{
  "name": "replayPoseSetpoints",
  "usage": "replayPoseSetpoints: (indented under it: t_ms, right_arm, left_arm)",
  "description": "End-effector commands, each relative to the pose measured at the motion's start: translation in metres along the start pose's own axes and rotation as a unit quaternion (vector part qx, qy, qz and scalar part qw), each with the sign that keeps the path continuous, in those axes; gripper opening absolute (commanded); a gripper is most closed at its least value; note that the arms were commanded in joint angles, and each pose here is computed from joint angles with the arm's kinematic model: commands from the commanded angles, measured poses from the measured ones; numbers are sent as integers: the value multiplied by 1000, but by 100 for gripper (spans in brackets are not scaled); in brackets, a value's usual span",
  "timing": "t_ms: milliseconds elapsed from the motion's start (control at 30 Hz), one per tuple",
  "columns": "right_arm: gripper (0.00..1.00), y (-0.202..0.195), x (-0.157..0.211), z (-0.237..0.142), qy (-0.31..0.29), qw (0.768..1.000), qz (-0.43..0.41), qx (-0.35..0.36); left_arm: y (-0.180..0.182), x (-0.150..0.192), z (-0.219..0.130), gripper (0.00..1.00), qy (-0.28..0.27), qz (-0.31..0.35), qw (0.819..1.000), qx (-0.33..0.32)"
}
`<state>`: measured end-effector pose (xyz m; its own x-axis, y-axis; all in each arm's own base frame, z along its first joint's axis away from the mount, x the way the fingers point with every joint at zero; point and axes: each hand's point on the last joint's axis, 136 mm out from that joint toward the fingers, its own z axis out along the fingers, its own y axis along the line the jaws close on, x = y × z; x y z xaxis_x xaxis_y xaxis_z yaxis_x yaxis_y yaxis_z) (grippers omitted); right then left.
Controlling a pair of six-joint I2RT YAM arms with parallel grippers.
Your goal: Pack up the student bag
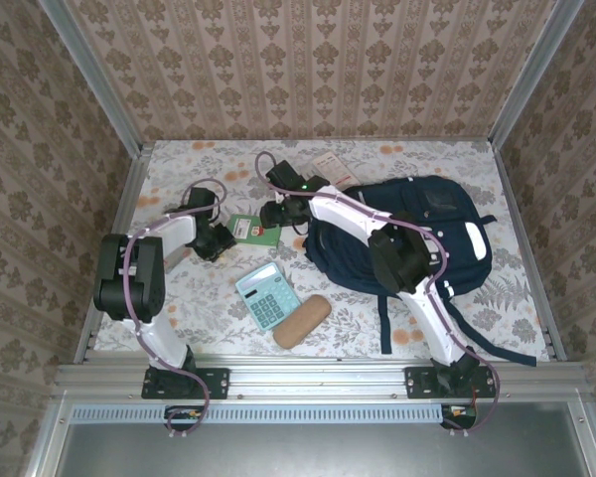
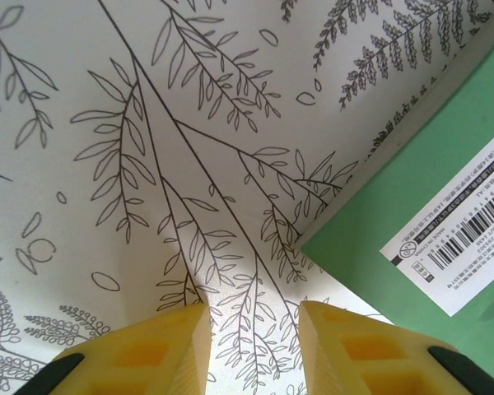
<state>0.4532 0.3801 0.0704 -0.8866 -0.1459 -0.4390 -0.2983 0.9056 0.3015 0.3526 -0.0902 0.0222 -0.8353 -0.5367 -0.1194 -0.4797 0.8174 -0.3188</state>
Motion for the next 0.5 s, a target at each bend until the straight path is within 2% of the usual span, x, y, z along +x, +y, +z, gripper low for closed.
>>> replayPoseSetpoints:
  t_ms: [0, 333, 467]
  right_arm:
    - [57, -11, -5, 5, 2, 1000, -5, 17]
    - [56, -13, 6, 31, 39, 999, -3, 3]
    - [50, -12, 19, 34, 59, 998, -2, -4]
  left_arm:
    - [-16, -11, -1, 34, -19, 4, 1000, 23]
    - [-35, -16, -6, 35, -24, 11, 998, 52]
    - [-39, -17, 1, 34, -17, 12, 998, 53]
